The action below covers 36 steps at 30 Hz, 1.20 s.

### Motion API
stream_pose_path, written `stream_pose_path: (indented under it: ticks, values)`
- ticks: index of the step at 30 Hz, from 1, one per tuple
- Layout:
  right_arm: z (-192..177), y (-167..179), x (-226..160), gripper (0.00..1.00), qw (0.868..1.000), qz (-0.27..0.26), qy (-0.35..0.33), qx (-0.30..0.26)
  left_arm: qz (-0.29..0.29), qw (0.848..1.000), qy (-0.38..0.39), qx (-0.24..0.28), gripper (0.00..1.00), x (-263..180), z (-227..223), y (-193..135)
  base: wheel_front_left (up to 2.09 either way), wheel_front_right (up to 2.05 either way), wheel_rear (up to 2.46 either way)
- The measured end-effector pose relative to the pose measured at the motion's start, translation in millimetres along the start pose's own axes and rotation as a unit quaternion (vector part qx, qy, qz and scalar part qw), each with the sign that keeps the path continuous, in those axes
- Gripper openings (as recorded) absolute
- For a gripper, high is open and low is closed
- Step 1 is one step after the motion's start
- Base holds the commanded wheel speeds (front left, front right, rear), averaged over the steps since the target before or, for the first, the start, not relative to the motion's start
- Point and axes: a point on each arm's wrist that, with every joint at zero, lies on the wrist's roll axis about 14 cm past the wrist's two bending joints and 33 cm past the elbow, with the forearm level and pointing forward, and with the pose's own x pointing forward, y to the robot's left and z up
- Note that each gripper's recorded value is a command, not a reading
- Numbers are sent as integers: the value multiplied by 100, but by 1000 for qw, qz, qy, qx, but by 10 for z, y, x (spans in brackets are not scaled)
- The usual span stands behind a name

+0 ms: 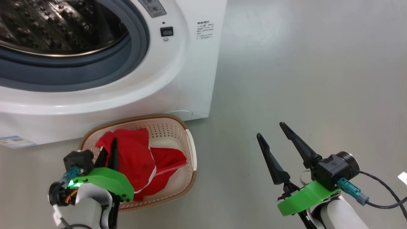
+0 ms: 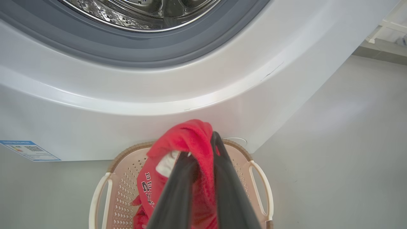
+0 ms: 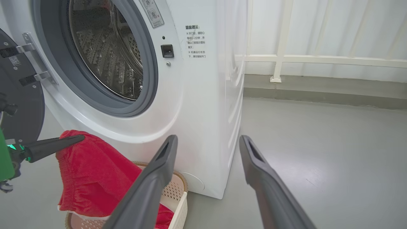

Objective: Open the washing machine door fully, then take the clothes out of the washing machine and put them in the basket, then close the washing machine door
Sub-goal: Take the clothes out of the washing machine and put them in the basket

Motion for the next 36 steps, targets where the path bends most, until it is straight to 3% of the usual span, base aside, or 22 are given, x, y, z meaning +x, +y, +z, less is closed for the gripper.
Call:
stream_pose_path:
  ticks: [16,25,35,36]
  values:
    - [-215,-41,224,100,1000,3,23,2,3,983,183,13,0,212,-960,46,0,0,0]
    - [-379,-136,335,100,999,-3,41,2,-9,954,298,25,0,233,-1454,32,0,0,0]
    - [-454,-272,320,100,998,-22,51,-2,-5,936,351,22,0,244,-1703,70,0,0,0]
    - [-450,-284,321,100,998,-23,51,-3,-5,936,352,22,9,246,-1716,77,0,0,0]
